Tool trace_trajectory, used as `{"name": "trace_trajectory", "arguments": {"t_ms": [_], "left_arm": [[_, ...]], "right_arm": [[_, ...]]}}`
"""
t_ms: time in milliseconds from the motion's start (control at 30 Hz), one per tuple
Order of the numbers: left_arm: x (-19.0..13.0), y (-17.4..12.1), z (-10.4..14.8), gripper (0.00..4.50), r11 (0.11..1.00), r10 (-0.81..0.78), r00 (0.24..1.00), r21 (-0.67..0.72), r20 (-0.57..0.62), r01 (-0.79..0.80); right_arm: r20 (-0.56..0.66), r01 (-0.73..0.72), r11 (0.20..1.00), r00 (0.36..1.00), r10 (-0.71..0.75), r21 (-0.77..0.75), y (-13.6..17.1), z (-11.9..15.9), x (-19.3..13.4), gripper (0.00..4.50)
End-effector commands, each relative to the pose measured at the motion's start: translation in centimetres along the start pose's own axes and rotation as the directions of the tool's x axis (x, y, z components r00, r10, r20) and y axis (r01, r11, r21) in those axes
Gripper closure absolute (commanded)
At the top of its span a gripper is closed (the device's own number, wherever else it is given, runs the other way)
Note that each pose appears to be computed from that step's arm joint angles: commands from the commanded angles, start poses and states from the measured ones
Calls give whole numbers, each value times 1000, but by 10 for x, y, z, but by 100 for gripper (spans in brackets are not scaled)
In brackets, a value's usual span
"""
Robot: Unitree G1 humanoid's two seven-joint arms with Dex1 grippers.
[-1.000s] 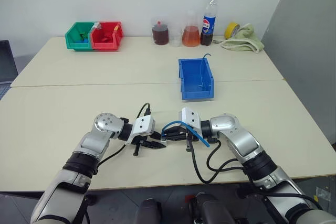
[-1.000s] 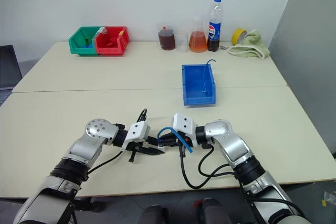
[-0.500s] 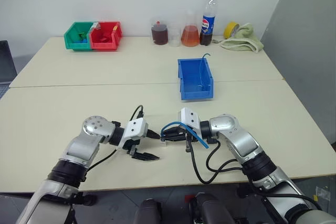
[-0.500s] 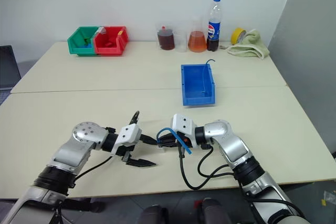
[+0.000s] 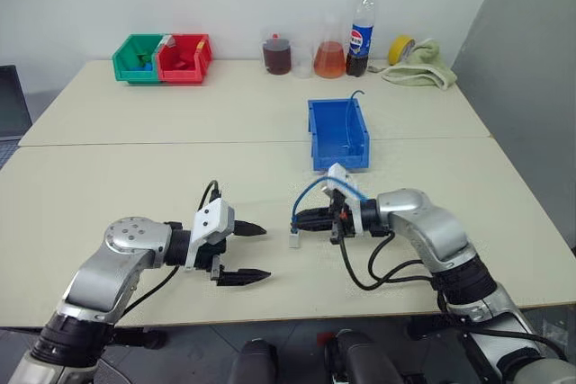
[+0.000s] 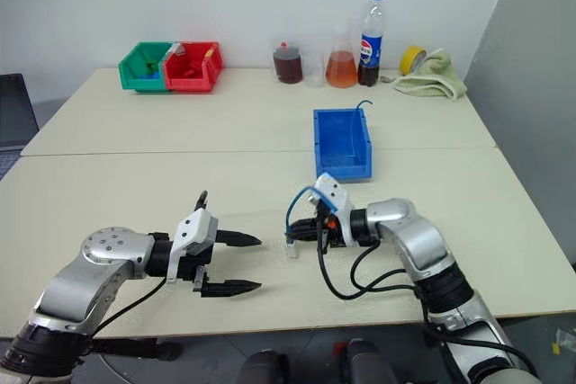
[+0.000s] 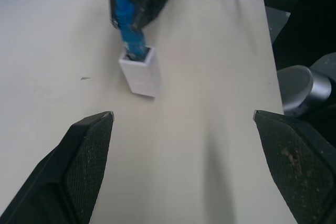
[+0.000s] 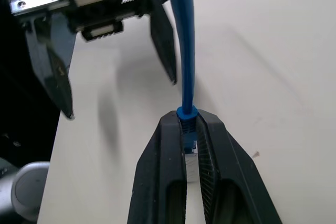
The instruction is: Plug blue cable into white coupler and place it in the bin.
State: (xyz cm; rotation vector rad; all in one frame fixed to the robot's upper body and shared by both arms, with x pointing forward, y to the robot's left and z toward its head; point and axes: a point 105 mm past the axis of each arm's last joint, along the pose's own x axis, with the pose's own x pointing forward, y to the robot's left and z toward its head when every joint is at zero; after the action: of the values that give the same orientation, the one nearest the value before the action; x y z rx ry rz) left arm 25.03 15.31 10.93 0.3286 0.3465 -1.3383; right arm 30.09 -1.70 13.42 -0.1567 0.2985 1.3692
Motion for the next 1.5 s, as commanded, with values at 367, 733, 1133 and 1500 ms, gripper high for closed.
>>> {"name": "trace_trajectory", "arguments": {"t_ms": [367,733,1133,1500], "left_arm": [[4,5,39,2,993,118,978,-40,171,-113],[24,13,67,2,958,282,902,-148,327,-246],[33,16,69,2,937,346,869,-173,353,-303],[28,15,62,0,921,388,859,-181,334,-346]], "right_arm": [[102,183,968,974,-202,173,-26,55,-41,442],[53,509,822,841,-538,255,-120,100,-88,442],[-63,627,735,770,-635,257,-164,99,-68,442],[-91,640,743,766,-636,198,-167,89,-54,308]]}}
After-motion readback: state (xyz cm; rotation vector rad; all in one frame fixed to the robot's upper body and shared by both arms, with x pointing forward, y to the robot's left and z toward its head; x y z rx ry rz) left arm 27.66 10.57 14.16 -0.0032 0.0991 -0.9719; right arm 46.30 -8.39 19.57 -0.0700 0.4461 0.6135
